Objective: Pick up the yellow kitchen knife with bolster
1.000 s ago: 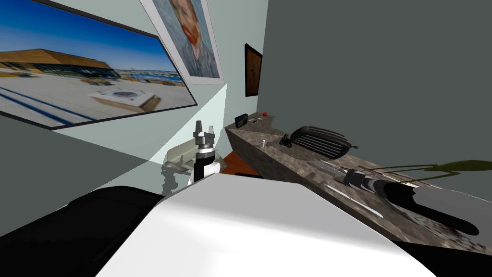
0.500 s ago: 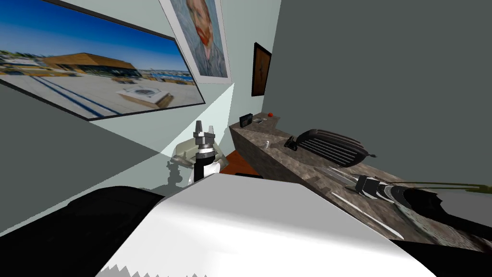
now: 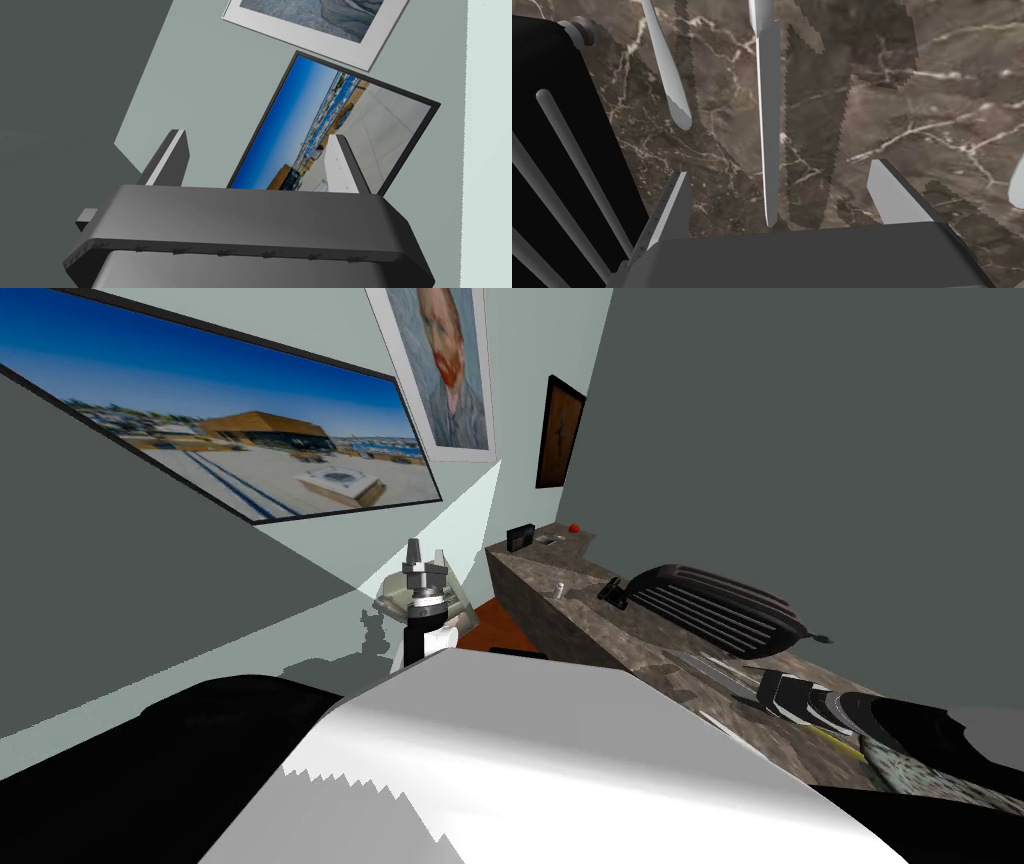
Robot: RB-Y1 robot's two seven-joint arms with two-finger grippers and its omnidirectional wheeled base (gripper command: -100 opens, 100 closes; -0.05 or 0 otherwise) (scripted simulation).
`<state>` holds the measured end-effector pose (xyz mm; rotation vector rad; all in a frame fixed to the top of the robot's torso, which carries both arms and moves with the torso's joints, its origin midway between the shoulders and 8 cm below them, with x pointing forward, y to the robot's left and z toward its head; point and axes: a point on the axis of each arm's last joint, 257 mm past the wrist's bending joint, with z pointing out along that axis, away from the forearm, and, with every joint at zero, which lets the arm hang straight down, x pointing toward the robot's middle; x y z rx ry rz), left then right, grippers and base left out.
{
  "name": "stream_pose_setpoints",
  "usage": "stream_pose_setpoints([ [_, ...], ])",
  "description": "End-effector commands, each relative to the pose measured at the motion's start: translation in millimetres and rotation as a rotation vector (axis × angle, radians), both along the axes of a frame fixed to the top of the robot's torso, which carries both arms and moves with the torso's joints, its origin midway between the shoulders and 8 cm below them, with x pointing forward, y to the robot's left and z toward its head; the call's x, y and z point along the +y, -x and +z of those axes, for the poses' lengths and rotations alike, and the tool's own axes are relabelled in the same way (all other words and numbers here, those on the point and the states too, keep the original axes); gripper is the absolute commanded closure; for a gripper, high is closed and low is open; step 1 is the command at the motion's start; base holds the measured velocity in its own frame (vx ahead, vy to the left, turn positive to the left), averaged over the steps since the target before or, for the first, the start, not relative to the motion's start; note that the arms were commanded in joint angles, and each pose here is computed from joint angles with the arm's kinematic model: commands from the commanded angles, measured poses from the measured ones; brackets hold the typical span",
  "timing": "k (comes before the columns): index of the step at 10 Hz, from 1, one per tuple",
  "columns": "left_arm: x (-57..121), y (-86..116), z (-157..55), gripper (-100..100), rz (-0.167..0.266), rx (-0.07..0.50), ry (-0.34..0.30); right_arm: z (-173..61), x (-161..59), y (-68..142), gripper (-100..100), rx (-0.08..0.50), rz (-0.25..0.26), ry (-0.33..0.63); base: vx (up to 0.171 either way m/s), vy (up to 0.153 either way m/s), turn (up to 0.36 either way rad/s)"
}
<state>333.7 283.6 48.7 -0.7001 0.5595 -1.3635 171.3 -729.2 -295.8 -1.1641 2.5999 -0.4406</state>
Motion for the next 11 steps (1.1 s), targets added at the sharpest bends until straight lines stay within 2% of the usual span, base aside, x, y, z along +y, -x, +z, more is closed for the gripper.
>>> stream_pose_setpoints([
  [1, 0.0, 0.0, 0.0, 0, 0.000, 0.000, 0.000, -2.8, 2.2, 12.4, -100, 0.026, -0.030, -0.025, -0.027, -0.053, 0.166],
  [5, 0.0, 0.0, 0.0, 0, 0.000, 0.000, 0.000, -8.7, 9.6, 46.5, -100, 0.101, -0.108, -0.090, -0.033, -0.060, 0.182],
  [8, 0.0, 0.0, 0.0, 0, 0.000, 0.000, 0.000, -10.1, 12.3, 57.3, -100, 0.125, -0.133, -0.110, -0.021, -0.025, 0.074],
  [9, 0.0, 0.0, 0.0, 0, 0.000, 0.000, 0.000, -11.0, 15.0, 68.2, -100, 0.150, -0.159, -0.130, -0.041, -0.052, 0.193],
  [10, 0.0, 0.0, 0.0, 0, 0.000, 0.000, 0.000, -10.7, 12.2, 61.9, -100, 0.135, -0.143, -0.116, -0.022, -0.023, 0.063],
  [11, 0.0, 0.0, 0.0, 0, 0.000, 0.000, 0.000, -10.7, 12.8, 62.9, 0, 0.138, -0.146, -0.120, 0.000, 0.000, 0.000],
])
